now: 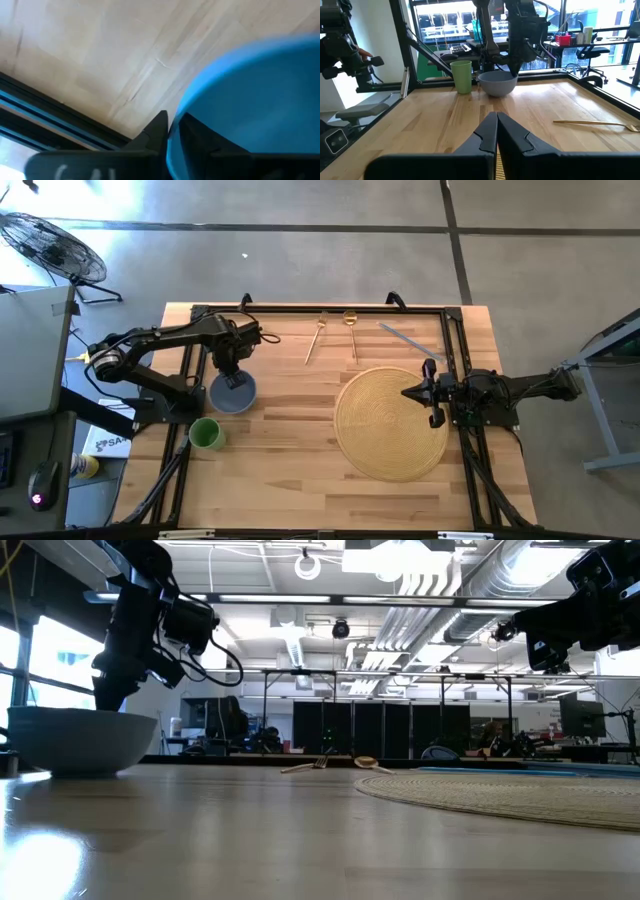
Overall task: Pick & Place Utensil
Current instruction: Put the blue bowl on the center of the brown table mat
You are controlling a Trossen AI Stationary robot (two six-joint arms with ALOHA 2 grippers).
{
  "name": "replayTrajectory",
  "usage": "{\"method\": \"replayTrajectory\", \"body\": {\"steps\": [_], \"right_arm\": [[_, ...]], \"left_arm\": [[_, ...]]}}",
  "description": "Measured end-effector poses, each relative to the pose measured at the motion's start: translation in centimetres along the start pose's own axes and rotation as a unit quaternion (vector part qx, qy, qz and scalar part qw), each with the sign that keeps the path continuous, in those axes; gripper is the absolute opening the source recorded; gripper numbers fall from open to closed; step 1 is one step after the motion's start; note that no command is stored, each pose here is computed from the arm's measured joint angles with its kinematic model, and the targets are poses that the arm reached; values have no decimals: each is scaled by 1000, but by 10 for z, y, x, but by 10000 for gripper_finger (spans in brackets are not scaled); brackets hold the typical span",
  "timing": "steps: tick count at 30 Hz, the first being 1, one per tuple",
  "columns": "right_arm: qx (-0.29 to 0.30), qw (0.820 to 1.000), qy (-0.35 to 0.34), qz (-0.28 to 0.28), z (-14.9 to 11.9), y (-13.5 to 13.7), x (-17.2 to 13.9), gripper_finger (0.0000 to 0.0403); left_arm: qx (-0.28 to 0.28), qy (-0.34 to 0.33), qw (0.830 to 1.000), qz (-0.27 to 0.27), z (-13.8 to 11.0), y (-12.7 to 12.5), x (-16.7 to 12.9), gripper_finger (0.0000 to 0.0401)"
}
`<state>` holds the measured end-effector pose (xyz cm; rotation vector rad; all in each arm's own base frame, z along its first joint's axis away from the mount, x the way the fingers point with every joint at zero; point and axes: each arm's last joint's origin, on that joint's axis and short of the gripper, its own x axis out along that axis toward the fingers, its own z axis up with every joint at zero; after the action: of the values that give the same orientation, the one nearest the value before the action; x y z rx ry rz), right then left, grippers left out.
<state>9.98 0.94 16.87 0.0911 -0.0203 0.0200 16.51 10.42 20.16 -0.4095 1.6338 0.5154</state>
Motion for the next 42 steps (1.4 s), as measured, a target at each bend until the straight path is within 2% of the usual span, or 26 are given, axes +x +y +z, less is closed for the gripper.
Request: {"method": "replayTrajectory", "body": {"steps": [5,14,24,29,33,42], "right_arm": [[0,1000,0,0,0,0,0,5],[0,1000,0,0,0,0,0,3],[0,1000,0,0,0,0,0,1],[0,1000,0,0,0,0,0,4],[0,1000,0,0,0,0,0,3],[0,1000,0,0,0,0,0,4]], "left_arm": [[4,-4,1000,4,1,0,0,10],[2,-12,1000,-6,2,0,-2,7],[7,-64,998,-15,20,-4,-29,6],[35,-52,997,-38,41,-22,-32,6],[73,-35,995,-56,67,-39,-30,6],[154,-52,982,-96,128,-78,-40,5]]}}
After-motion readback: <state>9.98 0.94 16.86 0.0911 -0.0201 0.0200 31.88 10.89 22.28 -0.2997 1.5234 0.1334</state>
